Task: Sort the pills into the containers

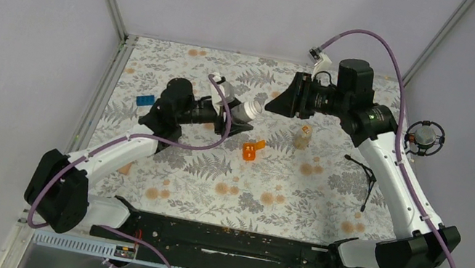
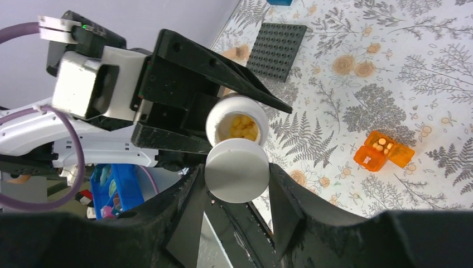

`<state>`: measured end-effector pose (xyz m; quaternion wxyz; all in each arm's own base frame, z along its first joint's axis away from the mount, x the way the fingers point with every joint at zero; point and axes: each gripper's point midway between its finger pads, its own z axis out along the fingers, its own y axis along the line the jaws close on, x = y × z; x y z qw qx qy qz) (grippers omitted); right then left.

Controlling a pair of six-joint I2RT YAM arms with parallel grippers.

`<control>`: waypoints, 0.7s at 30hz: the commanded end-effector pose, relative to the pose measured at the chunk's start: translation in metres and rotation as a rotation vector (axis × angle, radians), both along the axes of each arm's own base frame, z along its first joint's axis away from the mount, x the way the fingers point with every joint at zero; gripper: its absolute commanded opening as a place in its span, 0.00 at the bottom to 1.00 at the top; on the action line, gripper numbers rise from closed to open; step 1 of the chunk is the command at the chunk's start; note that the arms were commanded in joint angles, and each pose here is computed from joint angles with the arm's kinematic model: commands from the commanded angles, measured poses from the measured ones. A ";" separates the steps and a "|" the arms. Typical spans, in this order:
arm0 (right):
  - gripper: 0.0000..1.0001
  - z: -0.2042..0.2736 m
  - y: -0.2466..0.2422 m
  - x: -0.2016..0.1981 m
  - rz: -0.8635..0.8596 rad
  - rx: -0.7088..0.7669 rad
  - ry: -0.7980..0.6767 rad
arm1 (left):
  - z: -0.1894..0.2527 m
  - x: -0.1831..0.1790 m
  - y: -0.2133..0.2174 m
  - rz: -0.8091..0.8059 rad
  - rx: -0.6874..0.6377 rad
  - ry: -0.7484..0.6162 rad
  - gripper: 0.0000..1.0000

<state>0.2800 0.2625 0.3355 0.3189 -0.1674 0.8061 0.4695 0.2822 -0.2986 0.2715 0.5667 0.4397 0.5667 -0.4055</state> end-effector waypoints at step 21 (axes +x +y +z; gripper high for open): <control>0.35 -0.007 0.027 -0.007 0.137 0.010 -0.005 | 0.035 -0.014 -0.007 -0.108 -0.005 -0.119 0.00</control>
